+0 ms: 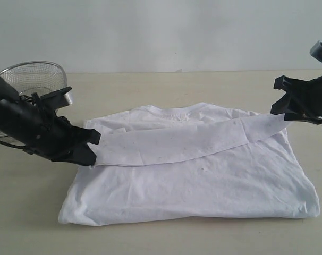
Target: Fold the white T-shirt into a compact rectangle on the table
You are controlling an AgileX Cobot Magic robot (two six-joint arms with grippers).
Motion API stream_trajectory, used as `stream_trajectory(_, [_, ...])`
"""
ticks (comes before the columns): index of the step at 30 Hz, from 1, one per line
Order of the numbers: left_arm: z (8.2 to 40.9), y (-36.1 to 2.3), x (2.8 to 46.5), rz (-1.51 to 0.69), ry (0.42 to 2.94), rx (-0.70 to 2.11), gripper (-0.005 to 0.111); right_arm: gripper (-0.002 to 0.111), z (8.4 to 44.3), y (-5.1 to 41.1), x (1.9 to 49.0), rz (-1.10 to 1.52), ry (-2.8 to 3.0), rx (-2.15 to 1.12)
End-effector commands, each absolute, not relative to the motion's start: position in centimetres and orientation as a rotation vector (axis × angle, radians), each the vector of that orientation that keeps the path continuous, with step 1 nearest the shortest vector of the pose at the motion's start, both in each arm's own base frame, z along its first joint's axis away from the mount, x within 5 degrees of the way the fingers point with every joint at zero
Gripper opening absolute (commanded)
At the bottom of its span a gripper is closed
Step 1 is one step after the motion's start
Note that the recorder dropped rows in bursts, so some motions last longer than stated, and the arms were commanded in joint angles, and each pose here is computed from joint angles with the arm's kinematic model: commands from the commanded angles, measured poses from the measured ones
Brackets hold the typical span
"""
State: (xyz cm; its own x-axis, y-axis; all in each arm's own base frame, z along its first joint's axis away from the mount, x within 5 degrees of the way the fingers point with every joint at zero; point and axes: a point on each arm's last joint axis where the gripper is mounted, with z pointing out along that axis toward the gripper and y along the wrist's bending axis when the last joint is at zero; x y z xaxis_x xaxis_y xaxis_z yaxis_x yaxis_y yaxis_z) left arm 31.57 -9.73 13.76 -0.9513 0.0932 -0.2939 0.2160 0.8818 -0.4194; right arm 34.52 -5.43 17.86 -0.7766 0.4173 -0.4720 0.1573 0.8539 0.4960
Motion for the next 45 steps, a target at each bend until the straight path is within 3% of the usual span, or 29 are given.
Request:
stream_trajectory(1, [16.2,-9.9,32.4,-0.664,2.698,0.259,0.005,0.033,18.0,-5.4,34.5,0.584,2.441,0.395])
stream_trajectory(10, [18.9,-10.3,34.9,-0.641,2.578,0.267,0.005,0.033,18.0,-5.5,34.6,0.581,2.440,0.397])
stream_trajectory(26, [17.0,-8.0,40.1,-0.587,2.550,0.122,0.005,0.032,17.9,-6.1,34.8,0.499,2.410,0.433])
stream_trajectory(45, [17.8,-8.3,40.9,-0.605,2.530,0.145,0.005,0.032,17.7,-7.0,34.9,0.351,2.418,0.384])
